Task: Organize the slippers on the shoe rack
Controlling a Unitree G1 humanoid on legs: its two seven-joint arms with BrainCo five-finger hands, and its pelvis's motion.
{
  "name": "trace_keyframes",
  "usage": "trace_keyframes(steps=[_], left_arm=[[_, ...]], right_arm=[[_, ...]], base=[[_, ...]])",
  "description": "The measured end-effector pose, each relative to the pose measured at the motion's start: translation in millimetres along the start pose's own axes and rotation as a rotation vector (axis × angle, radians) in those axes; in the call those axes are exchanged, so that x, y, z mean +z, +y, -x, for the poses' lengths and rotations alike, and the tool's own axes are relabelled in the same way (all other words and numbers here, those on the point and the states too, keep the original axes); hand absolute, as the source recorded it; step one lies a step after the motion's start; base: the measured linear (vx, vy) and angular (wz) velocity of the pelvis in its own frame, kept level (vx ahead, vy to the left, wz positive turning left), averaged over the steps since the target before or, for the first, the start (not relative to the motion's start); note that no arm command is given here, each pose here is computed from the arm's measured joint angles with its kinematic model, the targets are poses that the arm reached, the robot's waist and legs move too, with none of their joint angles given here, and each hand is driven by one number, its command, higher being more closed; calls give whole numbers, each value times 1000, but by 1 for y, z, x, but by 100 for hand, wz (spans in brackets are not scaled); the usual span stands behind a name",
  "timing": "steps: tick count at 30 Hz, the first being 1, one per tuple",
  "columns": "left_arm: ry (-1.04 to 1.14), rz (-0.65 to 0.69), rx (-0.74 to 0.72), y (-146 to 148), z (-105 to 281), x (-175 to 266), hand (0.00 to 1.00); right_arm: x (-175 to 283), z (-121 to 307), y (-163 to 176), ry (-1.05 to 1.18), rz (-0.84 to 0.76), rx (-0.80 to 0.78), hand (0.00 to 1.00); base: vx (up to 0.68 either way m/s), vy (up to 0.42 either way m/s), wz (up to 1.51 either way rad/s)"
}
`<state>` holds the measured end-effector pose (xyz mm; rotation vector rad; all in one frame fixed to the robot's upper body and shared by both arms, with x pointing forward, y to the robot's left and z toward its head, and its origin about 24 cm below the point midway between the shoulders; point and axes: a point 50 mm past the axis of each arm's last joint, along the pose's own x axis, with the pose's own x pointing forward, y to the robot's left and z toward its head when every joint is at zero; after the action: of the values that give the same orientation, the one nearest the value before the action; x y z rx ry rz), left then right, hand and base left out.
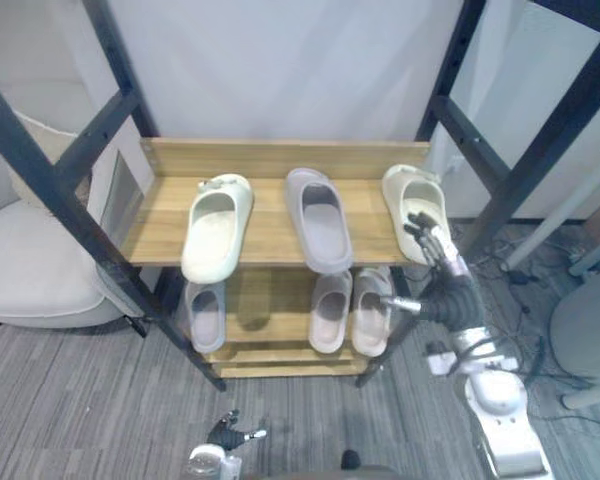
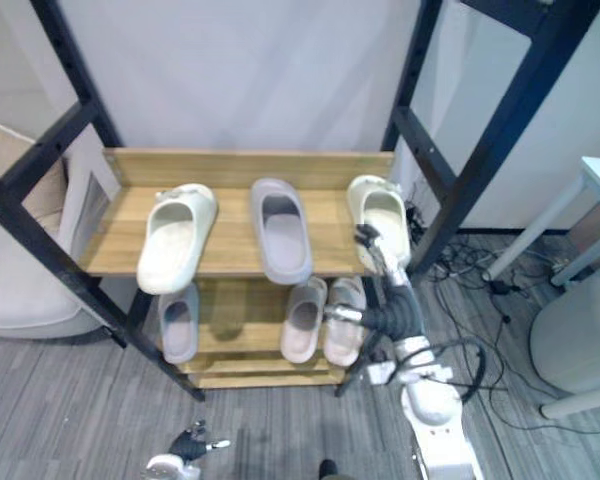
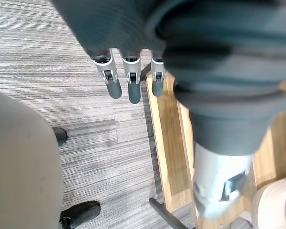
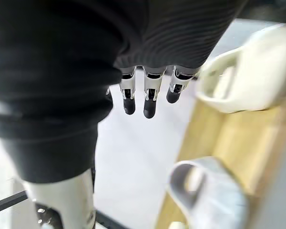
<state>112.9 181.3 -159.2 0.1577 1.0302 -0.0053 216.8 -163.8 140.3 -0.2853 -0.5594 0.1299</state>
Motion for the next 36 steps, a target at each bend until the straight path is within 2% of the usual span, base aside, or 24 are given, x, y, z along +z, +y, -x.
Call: trace_keyframes(steps=[5, 11, 20, 36], left_arm=[[0, 12, 12, 4, 1, -2, 0], [-8, 15, 19, 6, 1, 0, 0], [-27, 14, 21, 6, 0, 5, 0], [-45, 13, 20, 7, 0, 10, 0]], right_arm=[[10, -25, 2, -100, 2, 4, 0], [-5, -52, -2, -54, 49, -51, 0], [-32, -57, -23, 81, 159, -220, 0], [-67, -80, -32, 250, 174, -255, 0]], base=[[-38, -10, 10], [-2, -1, 10], [-3, -8, 12], [-11, -5, 0]])
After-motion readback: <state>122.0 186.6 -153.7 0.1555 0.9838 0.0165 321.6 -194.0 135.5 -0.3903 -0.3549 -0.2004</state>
